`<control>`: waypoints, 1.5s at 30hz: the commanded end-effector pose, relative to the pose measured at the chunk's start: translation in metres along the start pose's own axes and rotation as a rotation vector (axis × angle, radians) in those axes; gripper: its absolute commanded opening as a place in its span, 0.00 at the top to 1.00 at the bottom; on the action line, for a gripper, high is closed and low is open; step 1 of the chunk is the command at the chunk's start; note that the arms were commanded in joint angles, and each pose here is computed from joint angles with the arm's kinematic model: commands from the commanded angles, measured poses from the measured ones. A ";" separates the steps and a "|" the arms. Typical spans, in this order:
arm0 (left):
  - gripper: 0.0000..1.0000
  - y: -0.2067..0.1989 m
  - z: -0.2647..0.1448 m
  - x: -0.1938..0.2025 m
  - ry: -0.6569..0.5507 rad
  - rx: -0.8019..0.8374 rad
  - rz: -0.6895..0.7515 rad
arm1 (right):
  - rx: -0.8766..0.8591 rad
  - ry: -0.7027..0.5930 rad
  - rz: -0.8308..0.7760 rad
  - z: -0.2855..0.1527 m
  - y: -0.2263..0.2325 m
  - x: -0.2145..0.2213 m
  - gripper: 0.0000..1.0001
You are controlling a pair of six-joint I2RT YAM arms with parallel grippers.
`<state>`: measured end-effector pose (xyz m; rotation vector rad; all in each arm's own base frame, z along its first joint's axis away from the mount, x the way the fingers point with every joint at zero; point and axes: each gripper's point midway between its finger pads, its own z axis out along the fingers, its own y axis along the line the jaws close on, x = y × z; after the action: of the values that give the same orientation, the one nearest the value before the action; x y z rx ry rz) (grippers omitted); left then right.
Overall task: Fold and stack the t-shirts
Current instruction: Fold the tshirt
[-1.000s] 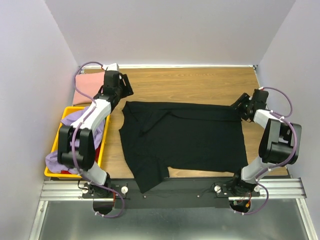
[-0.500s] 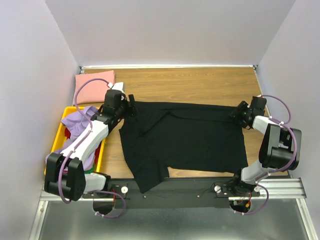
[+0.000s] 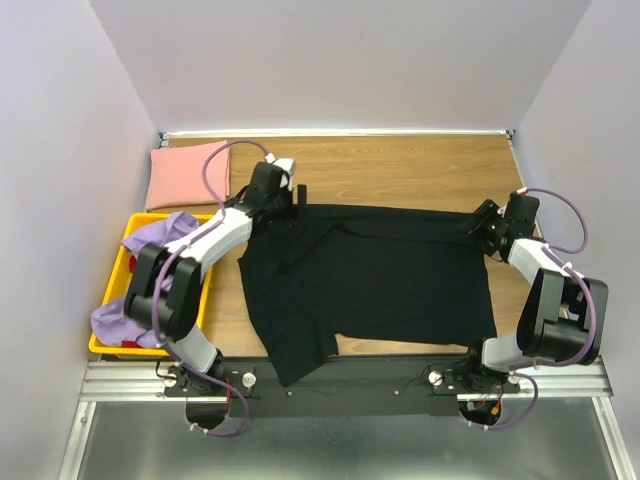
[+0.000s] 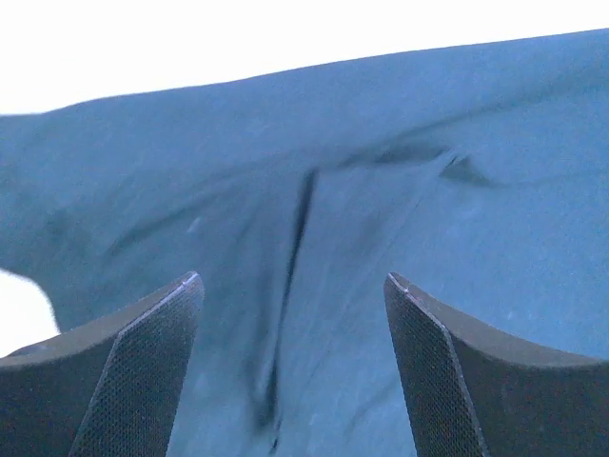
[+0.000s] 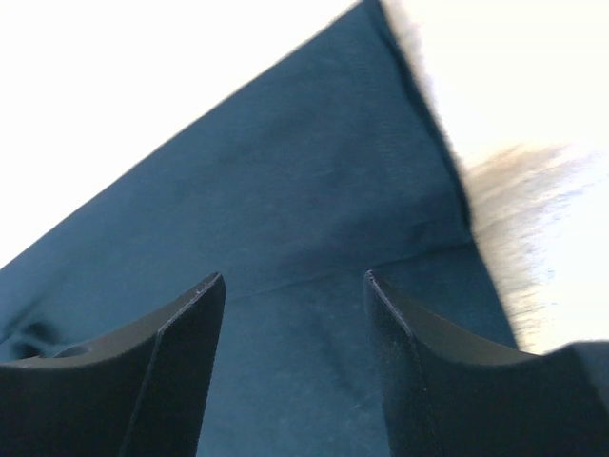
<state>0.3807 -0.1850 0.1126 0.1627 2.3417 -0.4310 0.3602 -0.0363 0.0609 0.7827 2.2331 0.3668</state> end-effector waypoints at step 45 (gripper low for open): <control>0.45 -0.142 0.030 0.085 0.277 0.409 0.103 | -0.209 0.079 -0.035 -0.024 0.035 0.018 0.25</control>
<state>0.3292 -0.3179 0.0563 0.5409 2.4855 -0.8080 0.3525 -0.0065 0.0801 0.6713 2.2227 0.5573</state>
